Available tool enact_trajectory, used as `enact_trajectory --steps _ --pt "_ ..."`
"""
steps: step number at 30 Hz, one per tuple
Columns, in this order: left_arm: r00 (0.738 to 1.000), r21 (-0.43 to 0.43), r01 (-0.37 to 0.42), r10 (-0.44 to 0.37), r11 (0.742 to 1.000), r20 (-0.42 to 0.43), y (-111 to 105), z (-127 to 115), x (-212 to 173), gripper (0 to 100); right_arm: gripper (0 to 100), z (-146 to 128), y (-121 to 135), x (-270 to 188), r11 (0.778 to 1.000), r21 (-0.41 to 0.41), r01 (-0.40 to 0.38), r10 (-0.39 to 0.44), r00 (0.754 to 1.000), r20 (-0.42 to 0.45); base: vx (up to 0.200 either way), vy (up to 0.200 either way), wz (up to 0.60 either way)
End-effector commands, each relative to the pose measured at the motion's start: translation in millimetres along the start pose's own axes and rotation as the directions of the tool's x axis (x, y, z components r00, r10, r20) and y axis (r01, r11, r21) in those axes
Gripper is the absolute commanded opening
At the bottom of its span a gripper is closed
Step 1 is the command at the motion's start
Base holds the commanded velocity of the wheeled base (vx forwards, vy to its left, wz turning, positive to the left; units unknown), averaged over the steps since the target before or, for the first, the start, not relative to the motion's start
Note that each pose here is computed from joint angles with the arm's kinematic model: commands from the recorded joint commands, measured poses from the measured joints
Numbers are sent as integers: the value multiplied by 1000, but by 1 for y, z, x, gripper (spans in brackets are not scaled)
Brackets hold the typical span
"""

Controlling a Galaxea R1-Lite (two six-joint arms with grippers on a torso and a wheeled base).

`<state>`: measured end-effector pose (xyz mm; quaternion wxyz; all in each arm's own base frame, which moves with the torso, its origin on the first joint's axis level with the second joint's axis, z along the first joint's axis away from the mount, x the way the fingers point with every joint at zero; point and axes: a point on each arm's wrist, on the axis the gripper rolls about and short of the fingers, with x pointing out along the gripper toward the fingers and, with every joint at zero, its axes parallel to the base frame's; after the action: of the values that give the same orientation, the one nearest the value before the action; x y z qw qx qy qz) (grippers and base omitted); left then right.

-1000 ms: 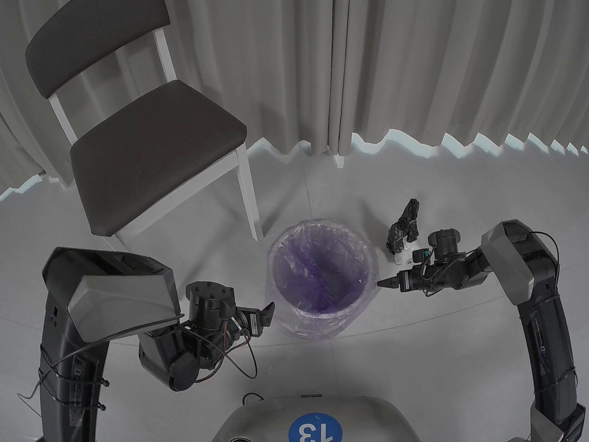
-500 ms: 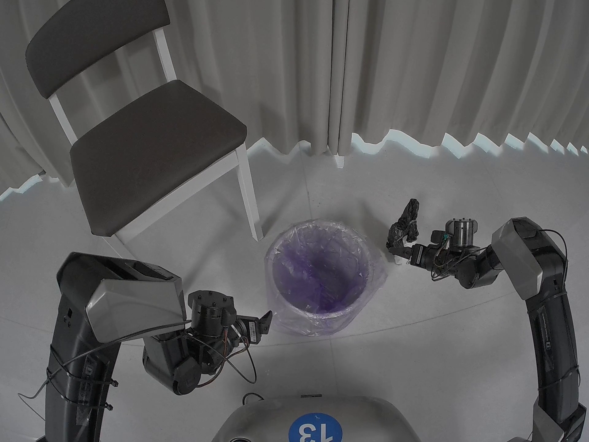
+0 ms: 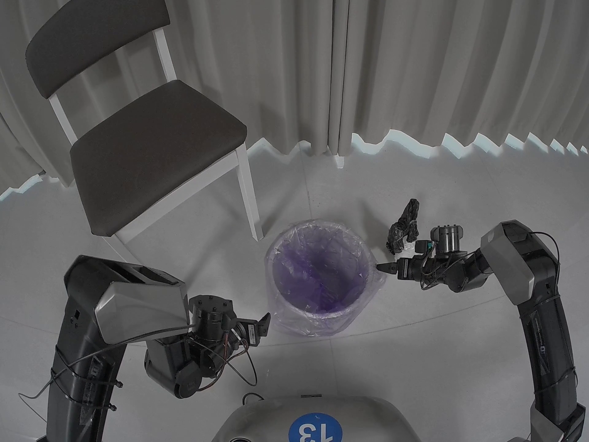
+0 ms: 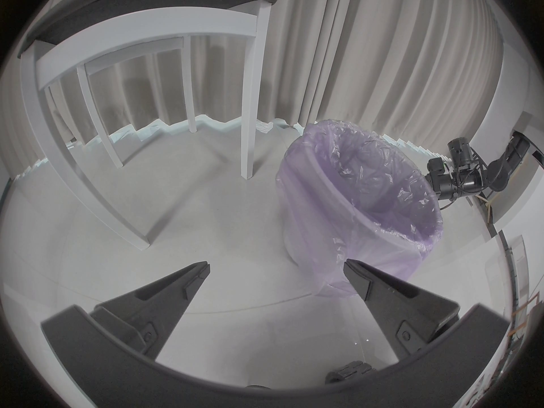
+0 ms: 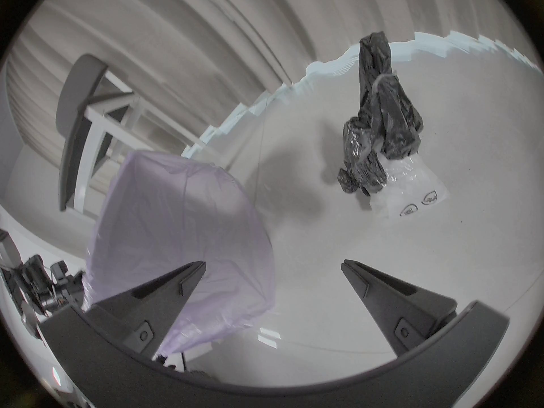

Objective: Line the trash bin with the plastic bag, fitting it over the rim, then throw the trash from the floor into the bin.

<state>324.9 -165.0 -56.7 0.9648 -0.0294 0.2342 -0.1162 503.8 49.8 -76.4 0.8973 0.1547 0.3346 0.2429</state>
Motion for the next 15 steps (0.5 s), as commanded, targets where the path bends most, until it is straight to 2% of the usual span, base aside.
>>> enact_trajectory --steps 1,4,10,15 --pt "1000 7 3 -3 1000 -11 -2 -5 0 100 100 -6 8 7 1000 -16 -12 11 999 -30 0 0 0" --pt "1000 7 -1 1 1000 -9 -2 -5 0 100 100 -5 21 18 999 -32 -31 29 998 -62 0 0 0" --pt "1000 8 0 0 1000 -9 -3 -5 0 100 100 -10 20 32 998 -59 -32 25 993 -116 0 0 0" --pt "1000 9 1 -1 1000 -6 -3 -4 -1 100 100 -16 9 47 995 -87 56 -69 986 -151 0 0 0"
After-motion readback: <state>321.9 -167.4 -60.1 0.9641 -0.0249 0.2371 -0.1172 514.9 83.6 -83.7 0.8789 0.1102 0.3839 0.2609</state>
